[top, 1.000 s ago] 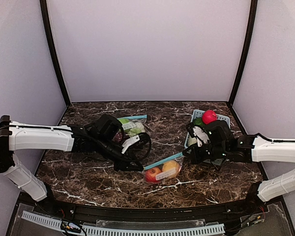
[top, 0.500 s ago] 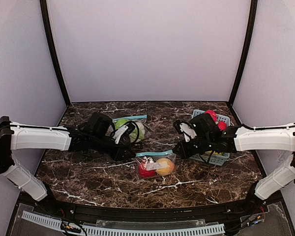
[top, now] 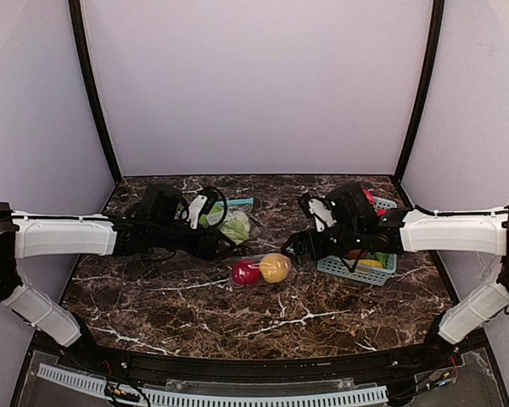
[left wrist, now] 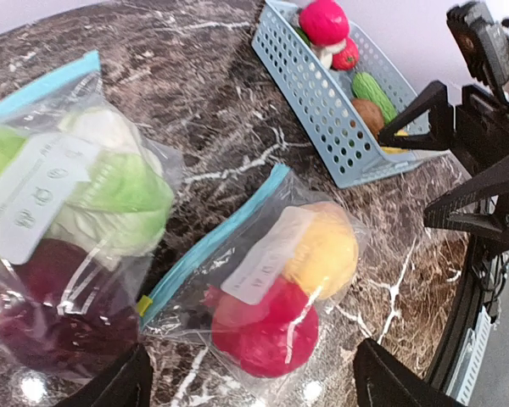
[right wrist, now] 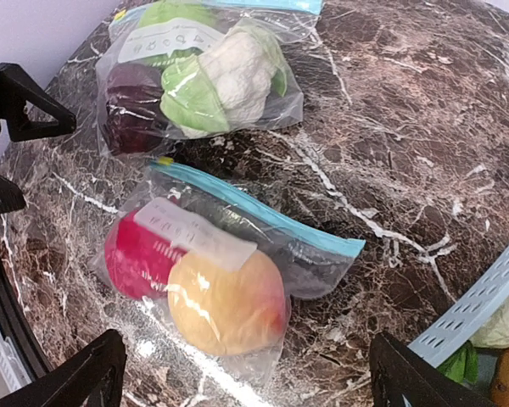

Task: Place the food in the zip-top bag and seal the zipper
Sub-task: Place the zipper food storage bag at the center of the board.

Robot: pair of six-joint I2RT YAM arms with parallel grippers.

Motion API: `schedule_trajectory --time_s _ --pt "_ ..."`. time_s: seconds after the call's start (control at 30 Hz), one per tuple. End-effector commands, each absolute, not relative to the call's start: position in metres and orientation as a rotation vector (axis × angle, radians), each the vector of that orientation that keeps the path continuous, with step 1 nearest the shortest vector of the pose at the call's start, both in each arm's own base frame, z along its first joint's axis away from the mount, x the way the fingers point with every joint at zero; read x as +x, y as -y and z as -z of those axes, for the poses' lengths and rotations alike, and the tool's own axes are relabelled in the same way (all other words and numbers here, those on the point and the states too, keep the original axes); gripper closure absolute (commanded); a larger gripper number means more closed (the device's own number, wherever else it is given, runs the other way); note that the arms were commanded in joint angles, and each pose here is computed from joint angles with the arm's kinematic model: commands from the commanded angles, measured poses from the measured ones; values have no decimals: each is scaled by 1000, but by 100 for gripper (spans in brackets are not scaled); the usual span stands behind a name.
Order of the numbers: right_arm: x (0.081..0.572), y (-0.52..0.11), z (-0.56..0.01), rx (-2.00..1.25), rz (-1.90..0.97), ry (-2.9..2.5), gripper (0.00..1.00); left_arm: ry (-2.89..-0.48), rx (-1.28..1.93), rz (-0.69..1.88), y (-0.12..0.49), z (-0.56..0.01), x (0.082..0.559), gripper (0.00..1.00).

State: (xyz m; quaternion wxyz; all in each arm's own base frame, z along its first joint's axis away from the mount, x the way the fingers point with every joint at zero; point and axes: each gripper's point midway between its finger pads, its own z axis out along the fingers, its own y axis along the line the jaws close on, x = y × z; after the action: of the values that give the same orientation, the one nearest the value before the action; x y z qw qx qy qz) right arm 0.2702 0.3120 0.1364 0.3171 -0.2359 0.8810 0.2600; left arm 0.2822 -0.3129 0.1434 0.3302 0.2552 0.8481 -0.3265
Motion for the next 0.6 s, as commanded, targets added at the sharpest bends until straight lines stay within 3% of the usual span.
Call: schedule_trajectory --time_s 0.0,0.3,0.57 --pt "287 -299 -159 -558 -680 -2265 1 -2156 553 780 285 -171 299 15" --pt "318 -239 -155 -371 -652 -2314 1 -2157 293 641 203 -181 331 11" --pt "339 -136 -143 -15 -511 -2342 1 -2161 -130 478 88 -167 341 8"
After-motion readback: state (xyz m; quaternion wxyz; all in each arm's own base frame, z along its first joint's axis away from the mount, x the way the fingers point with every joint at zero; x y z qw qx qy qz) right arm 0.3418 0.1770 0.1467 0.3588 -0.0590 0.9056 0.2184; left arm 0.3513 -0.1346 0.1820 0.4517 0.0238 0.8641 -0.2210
